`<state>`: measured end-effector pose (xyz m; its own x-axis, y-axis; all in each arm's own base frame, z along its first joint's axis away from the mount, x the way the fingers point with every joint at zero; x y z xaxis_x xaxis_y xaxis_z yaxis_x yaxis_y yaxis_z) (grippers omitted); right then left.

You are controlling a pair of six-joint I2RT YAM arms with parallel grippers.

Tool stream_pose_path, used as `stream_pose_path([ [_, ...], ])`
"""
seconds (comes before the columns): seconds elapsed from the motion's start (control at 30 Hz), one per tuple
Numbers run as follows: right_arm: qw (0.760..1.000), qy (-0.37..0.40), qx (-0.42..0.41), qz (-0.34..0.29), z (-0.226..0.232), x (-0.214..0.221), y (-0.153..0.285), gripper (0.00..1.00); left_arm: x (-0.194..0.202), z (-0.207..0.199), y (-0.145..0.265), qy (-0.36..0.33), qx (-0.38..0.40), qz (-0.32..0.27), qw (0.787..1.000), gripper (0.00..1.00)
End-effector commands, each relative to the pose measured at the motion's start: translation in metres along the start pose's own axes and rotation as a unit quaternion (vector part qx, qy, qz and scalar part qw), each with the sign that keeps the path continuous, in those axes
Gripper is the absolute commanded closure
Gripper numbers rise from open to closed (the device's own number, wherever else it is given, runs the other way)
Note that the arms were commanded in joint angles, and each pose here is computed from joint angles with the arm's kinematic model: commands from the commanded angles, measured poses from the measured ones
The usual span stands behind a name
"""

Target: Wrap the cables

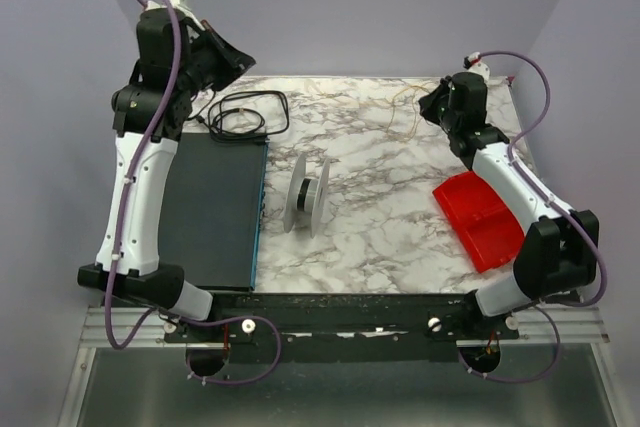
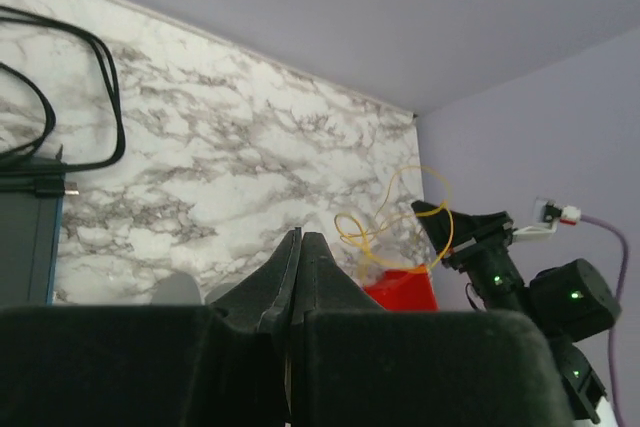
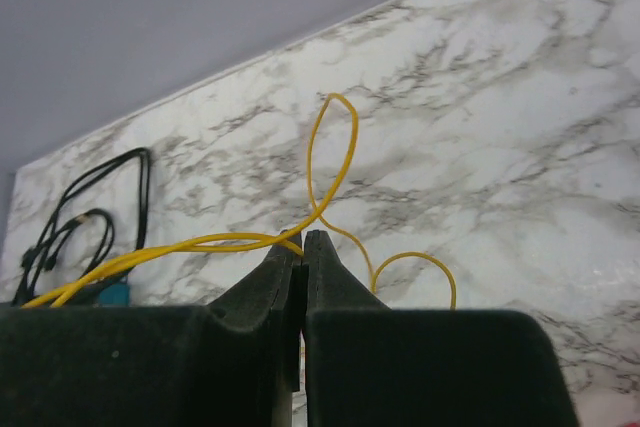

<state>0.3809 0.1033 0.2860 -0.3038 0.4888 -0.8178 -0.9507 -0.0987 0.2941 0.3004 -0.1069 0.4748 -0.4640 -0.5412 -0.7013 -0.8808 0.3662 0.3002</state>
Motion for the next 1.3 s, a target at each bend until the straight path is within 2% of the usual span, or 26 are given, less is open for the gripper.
stream_pose_path([
  [0.0, 0.992, -0.004, 0.123, 0.031, -0.05, 0.01, -0.02, 0.93, -0.032, -0.024, 0.055, -0.015, 0.083, -0.103, 0.991, 1.0],
  [0.13, 0.996, -0.009, 0.072, 0.044, -0.041, 0.014, -0.027, 0.8, -0.027, -0.038, 0.057, -0.041, 0.151, -0.084, 0.984, 1.0],
  [0.27, 0.999, -0.008, 0.023, 0.046, -0.029, 0.019, -0.024, 0.77, -0.023, -0.047, 0.055, -0.057, 0.187, -0.07, 0.978, 1.0],
  [0.3, 0.999, -0.006, 0.014, 0.05, -0.025, 0.019, -0.023, 0.8, -0.021, -0.049, 0.052, -0.062, 0.195, -0.056, 0.977, 1.0],
  [0.4, 0.998, -0.001, -0.009, 0.056, -0.013, 0.007, -0.015, 0.98, -0.009, -0.051, 0.041, -0.072, 0.206, -0.026, 0.975, 1.0],
  [0.47, 0.997, 0.004, -0.042, 0.068, -0.002, -0.002, -0.005, 0.99, 0.004, -0.05, 0.03, -0.076, 0.218, -0.003, 0.973, 1.0],
  [0.53, 0.997, 0.008, -0.03, 0.073, 0.0, -0.009, 0.0, 0.99, 0.017, -0.048, 0.019, -0.078, 0.221, 0.023, 0.972, 0.97],
  [0.57, 0.997, 0.005, -0.013, 0.078, -0.001, -0.009, 0.001, 0.94, 0.023, -0.047, 0.014, -0.079, 0.221, 0.033, 0.972, 0.95],
  [0.63, 0.995, 0.001, 0.05, 0.088, -0.014, -0.003, -0.004, 0.66, 0.036, -0.045, 0.006, -0.078, 0.223, 0.05, 0.971, 0.92],
  [0.67, 0.993, 0.002, 0.069, 0.099, -0.021, 0.006, -0.01, 0.58, 0.04, -0.045, 0.004, -0.076, 0.223, 0.056, 0.97, 0.91],
  [0.7, 0.99, 0.004, 0.083, 0.112, -0.028, 0.015, -0.017, 0.54, 0.044, -0.044, 0.002, -0.075, 0.225, 0.062, 0.97, 0.91],
  [0.8, 0.983, -0.008, 0.106, 0.153, -0.044, 0.038, -0.035, 0.5, 0.05, -0.043, 0.001, -0.074, 0.227, 0.073, 0.968, 0.89],
  [0.87, 0.981, -0.008, 0.127, 0.15, -0.058, 0.049, -0.045, 0.44, 0.052, -0.042, 0.002, -0.075, 0.23, 0.08, 0.967, 0.88],
  [1.0, 0.97, -0.042, 0.182, 0.155, -0.098, 0.057, -0.069, 0.43, 0.059, -0.042, 0.004, -0.082, 0.23, 0.09, 0.966, 0.87],
  [1.27, 0.963, -0.092, 0.225, 0.115, -0.125, 0.047, -0.092, 0.43, 0.064, -0.037, 0.008, -0.087, 0.228, 0.095, 0.965, 0.87],
])
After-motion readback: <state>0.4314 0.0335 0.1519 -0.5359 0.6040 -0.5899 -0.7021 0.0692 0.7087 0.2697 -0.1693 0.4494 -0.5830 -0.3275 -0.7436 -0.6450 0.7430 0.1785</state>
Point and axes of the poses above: each gripper's point midway between its finger pads, its own y axis back along the fingers, its own z axis along the line the jaws close on, x = y × z, the point moved 9 cm from there along y, back along the fingers, and after that the axes turned 3 degrees about -y, right-handed, at the moved point
